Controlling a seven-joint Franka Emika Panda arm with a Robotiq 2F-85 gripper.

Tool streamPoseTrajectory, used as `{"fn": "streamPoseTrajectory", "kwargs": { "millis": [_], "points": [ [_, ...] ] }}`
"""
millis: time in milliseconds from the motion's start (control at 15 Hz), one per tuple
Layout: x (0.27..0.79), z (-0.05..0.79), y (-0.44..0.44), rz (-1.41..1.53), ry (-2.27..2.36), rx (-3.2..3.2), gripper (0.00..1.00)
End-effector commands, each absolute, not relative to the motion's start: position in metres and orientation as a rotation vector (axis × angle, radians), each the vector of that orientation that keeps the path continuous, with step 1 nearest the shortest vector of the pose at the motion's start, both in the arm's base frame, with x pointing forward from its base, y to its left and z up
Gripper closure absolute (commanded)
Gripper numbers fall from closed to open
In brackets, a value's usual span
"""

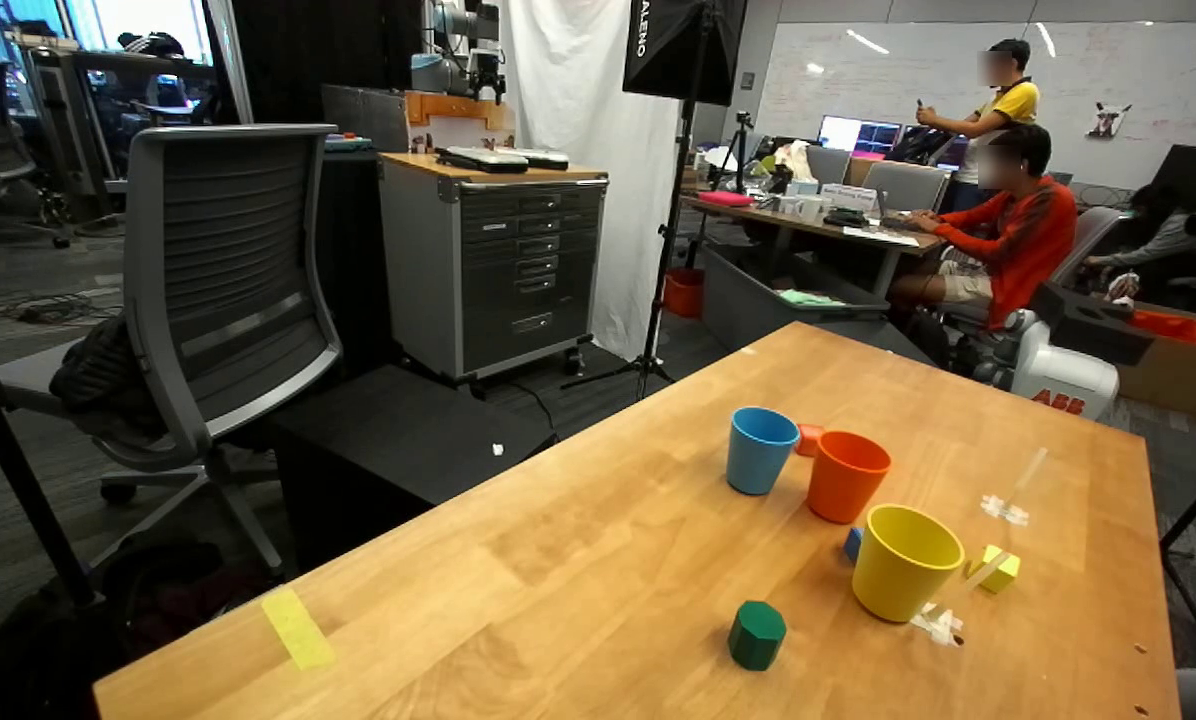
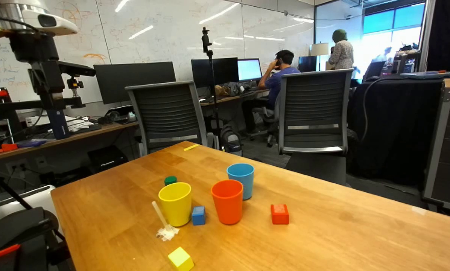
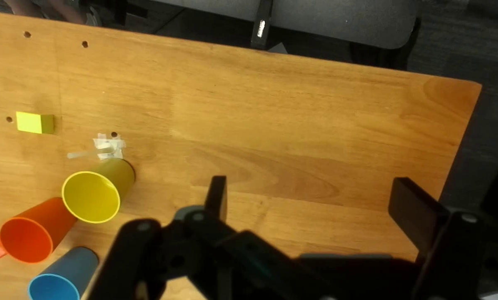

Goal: Stack the three cups together

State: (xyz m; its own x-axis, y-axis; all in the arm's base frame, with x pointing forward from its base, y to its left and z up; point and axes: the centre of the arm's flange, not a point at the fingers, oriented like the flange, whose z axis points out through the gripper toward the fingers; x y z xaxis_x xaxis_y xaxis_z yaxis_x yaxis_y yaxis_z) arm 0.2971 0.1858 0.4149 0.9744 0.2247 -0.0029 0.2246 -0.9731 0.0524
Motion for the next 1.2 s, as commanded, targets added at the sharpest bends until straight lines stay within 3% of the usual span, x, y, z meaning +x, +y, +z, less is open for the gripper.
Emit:
{"fn": "streamPoseTrajectory", "kwargs": {
  "millis": [0,733,1133],
  "points": [
    [0.302,0.418,0.18,0.115,0.267,3.115,0.0],
    [0.354,0.44,0.171,0.497,-0.006,3.194,0.0],
    [0.408,0.448,0.146,0.439,-0.148,3.181,0.0]
  ]
}}
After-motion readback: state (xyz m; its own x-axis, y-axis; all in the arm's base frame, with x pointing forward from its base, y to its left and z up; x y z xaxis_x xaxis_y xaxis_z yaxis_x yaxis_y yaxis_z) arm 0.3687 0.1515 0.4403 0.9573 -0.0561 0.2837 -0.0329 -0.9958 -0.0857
